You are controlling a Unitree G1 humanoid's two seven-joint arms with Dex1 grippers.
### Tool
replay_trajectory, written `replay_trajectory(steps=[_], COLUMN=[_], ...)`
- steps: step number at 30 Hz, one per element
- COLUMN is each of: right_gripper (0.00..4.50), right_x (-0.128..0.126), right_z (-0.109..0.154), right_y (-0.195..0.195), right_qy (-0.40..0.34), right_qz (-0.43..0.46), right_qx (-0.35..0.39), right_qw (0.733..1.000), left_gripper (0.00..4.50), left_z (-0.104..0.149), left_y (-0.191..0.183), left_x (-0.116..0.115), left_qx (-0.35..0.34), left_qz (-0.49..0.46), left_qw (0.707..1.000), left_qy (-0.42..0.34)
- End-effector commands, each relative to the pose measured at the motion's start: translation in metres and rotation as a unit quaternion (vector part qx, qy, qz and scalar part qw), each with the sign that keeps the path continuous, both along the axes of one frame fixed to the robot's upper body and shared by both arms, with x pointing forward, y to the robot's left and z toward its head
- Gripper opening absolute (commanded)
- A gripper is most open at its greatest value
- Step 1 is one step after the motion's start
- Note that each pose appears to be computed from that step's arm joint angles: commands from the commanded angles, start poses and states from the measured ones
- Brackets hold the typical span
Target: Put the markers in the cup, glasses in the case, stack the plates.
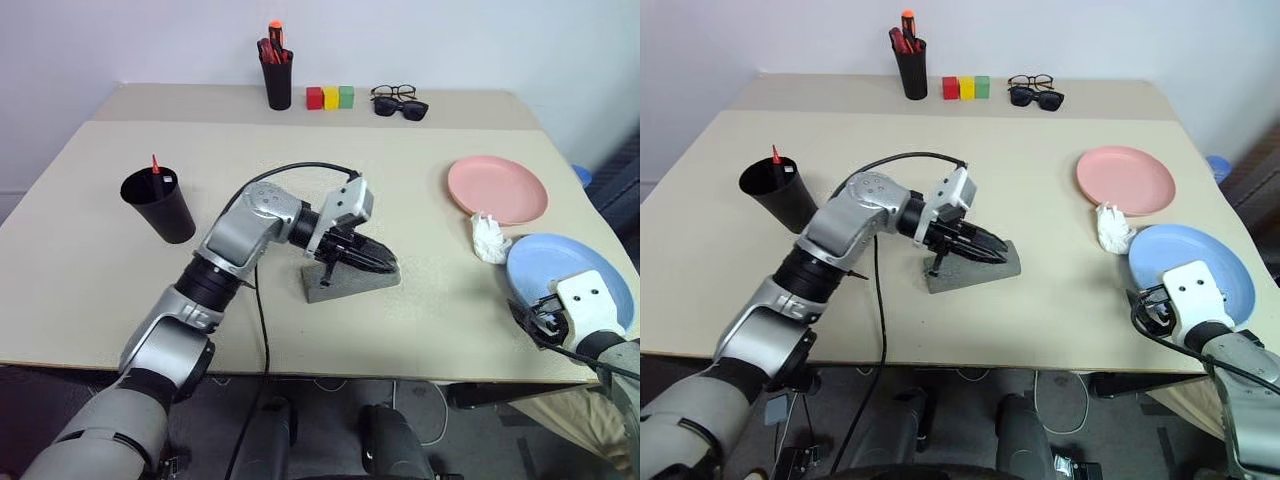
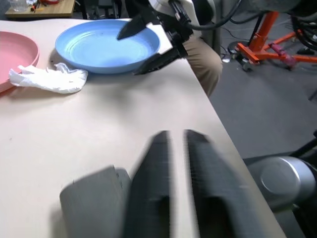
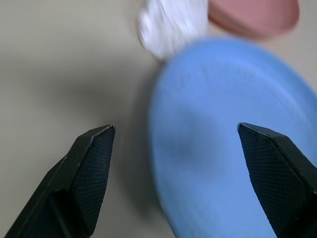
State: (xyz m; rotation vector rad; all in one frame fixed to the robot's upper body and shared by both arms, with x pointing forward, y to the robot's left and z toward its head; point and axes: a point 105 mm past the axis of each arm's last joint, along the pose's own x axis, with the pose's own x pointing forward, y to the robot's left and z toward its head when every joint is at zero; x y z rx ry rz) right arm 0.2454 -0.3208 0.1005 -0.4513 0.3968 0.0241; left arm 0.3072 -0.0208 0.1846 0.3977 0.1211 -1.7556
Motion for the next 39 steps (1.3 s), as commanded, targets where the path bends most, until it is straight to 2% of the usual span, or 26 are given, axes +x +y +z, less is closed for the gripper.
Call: replay_trajectory(steps=[1, 4, 5, 6, 7, 9, 15, 16, 22, 24, 28, 32, 39], right_gripper=[4.06, 4.06, 4.06, 4.06, 3.79, 3.23, 0.22, 0.04, 0.04, 0.04, 0.04, 0.04, 0.04], right_x=[0.005, 0.007, 0.008, 0.009, 0.01, 0.011, 0.012, 0.012, 0.015, 0.02, 0.045, 0.078, 0.163], right_z=[0.006, 0.003, 0.002, 0.001, -0.001, -0.003, -0.005, -0.004, 0.005, 0.016, 0.049, 0.066, 0.082], right_y=[-0.005, -0.005, -0.004, -0.004, -0.004, -0.002, -0.001, -0.001, -0.004, -0.005, 0.001, 0.001, 0.017], right_qy=[-0.01, -0.007, -0.006, -0.005, -0.003, 0.004, 0.017, 0.017, 0.002, -0.019, -0.074, -0.104, -0.128], right_qz=[0.0, 0.0, -0.001, -0.002, -0.006, -0.006, -0.01, -0.011, -0.027, -0.03, -0.004, 0.018, 0.092], right_qx=[-0.013, -0.007, -0.005, -0.002, 0.003, 0.009, 0.016, 0.017, 0.0, -0.018, -0.047, -0.072, -0.105], right_qw=[1.0, 1.0, 1.0, 1.0, 1.0, 1.0, 1.0, 1.0, 1.0, 0.999, 0.996, 0.992, 0.982], left_gripper=[2.75, 4.24, 4.44, 4.44, 4.49, 4.5, 4.5, 4.5, 4.5, 4.5, 4.5, 4.5, 4.5], left_z=[0.009, 0.009, 0.009, 0.009, 0.01, 0.01, 0.012, 0.012, 0.012, 0.013, 0.013, 0.008, 0.002], left_y=[-0.009, -0.012, -0.013, -0.013, -0.014, -0.014, -0.015, -0.015, -0.012, -0.011, -0.011, -0.009, -0.004], left_x=[0.0, 0.003, 0.003, 0.004, 0.003, 0.003, 0.002, 0.002, 0.003, 0.003, 0.003, 0.003, 0.001], left_qx=[0.0, -0.005, -0.005, -0.005, -0.006, -0.01, -0.015, -0.015, -0.017, -0.021, -0.029, -0.031, -0.041], left_qz=[-0.002, 0.014, 0.019, 0.023, 0.024, 0.028, 0.035, 0.036, 0.045, 0.049, 0.062, 0.081, 0.128], left_qw=[0.999, 0.999, 0.999, 0.999, 0.999, 0.999, 0.998, 0.998, 0.998, 0.998, 0.997, 0.996, 0.991], left_qy=[-0.032, -0.044, -0.046, -0.046, -0.045, -0.044, -0.047, -0.046, -0.046, -0.045, -0.036, -0.031, -0.016])
